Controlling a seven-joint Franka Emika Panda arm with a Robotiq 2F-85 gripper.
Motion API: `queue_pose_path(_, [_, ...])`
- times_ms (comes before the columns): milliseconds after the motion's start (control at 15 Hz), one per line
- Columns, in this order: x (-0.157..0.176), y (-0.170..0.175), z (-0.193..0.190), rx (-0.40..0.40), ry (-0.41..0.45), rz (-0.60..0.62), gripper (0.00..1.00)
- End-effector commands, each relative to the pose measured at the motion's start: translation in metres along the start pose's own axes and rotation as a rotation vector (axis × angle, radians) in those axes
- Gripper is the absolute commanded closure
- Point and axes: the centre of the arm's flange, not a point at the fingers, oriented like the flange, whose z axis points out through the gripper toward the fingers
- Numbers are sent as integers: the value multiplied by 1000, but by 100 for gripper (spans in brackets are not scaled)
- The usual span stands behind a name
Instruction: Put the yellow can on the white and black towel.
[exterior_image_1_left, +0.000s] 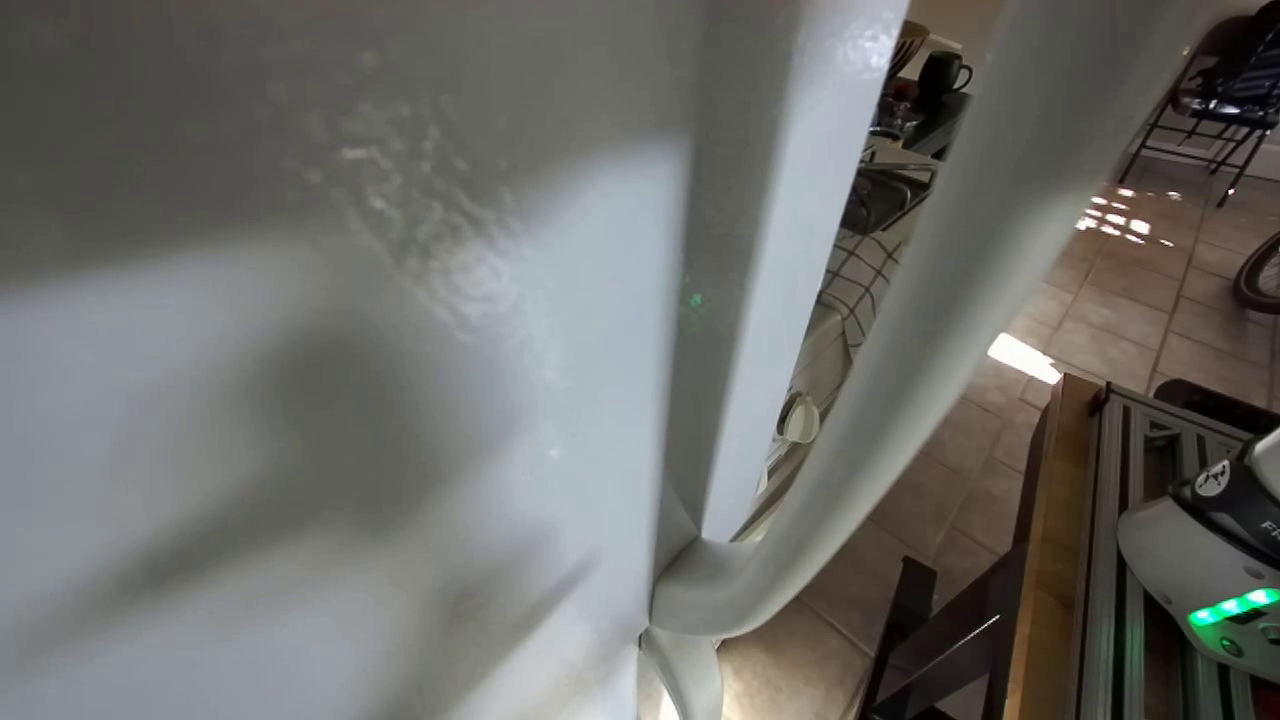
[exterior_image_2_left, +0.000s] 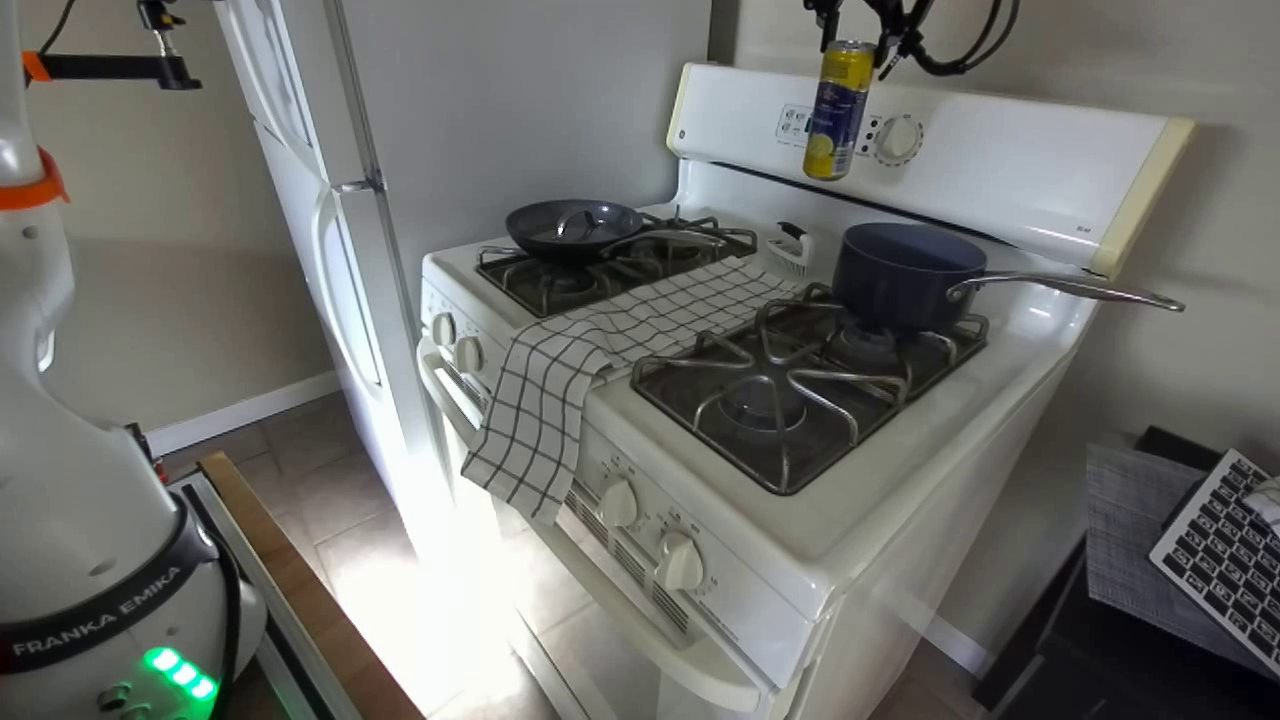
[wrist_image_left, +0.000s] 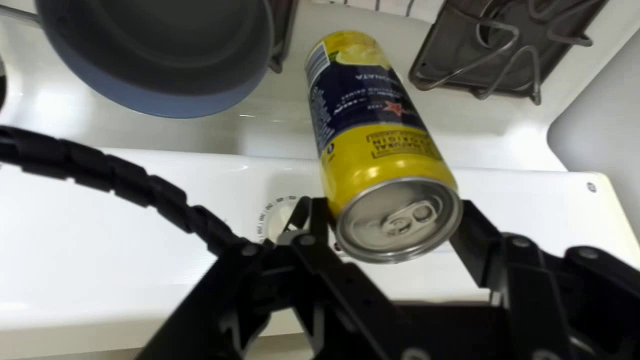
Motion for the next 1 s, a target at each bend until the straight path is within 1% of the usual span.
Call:
queue_pose_path(0, [11,-37,5,85,-27,-83,62])
queue_pose_path(200, [14,-78,25,130,-56,-147,62])
queue_pose_path(400, [16,-112,43,209,-96,-210,62])
queue_pose_path(467, [16,-101,43,154,-83,-177,37])
queue_pose_path(600, [16,-116,51,179,-100,-202,37])
queue_pose_path(867, [15,-113,51,179,-99,-205,37])
queue_pose_path(933, [15,-112,51,179,-99,-204,62])
